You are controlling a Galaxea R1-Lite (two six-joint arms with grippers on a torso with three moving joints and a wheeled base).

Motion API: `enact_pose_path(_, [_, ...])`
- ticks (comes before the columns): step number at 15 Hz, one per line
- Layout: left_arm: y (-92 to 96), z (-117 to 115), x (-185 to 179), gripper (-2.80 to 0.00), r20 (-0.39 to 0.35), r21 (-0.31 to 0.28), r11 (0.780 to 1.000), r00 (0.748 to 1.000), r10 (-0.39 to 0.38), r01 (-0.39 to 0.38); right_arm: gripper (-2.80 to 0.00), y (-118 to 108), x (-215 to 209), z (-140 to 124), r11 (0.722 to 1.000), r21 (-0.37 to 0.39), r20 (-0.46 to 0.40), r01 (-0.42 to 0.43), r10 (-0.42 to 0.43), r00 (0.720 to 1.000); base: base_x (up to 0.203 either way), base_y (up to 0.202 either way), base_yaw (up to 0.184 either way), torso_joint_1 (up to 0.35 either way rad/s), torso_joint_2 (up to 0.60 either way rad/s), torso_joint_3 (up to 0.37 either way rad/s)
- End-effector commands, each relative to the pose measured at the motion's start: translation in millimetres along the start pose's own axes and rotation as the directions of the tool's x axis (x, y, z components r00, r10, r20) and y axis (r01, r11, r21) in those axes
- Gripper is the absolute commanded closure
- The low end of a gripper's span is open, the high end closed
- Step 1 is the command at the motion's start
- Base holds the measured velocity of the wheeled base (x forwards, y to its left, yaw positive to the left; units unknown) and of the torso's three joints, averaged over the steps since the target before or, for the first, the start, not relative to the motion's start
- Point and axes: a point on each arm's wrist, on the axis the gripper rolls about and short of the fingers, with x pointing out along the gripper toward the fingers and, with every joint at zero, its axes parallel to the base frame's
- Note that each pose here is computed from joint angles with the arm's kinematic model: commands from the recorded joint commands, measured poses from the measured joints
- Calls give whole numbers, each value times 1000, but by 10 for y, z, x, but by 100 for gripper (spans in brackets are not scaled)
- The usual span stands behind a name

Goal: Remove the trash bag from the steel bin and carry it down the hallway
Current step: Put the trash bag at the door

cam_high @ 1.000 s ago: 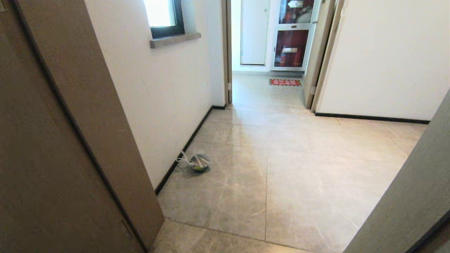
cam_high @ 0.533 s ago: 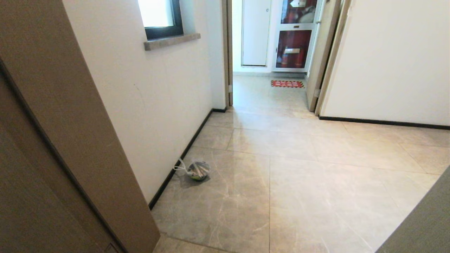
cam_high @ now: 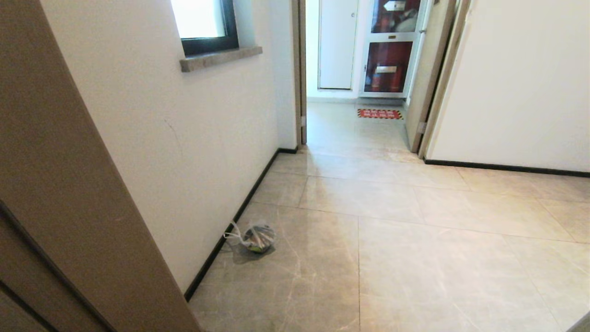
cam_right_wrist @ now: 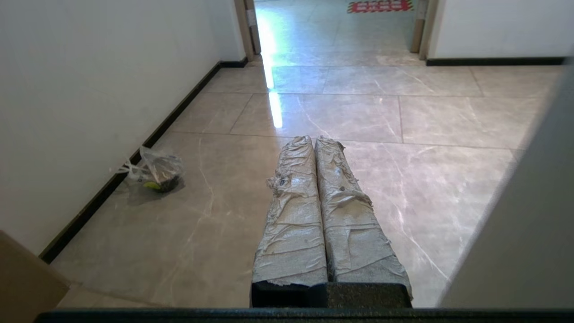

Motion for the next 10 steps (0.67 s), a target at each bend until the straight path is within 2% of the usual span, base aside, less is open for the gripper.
enact_pose_path(1, [0, 1, 1, 0, -1, 1, 1000, 1000, 0, 0, 0, 0, 0, 1, 1000, 1, 1, 1, -1, 1000, 190, 0, 1, 2, 5, 4])
enact_pose_path(10, [0, 0, 0, 0, 0, 1, 1000, 1000, 2, -2, 0, 0, 0, 1, 1000, 1, 1, 1, -1, 1000, 193, 0, 1, 4, 3, 5])
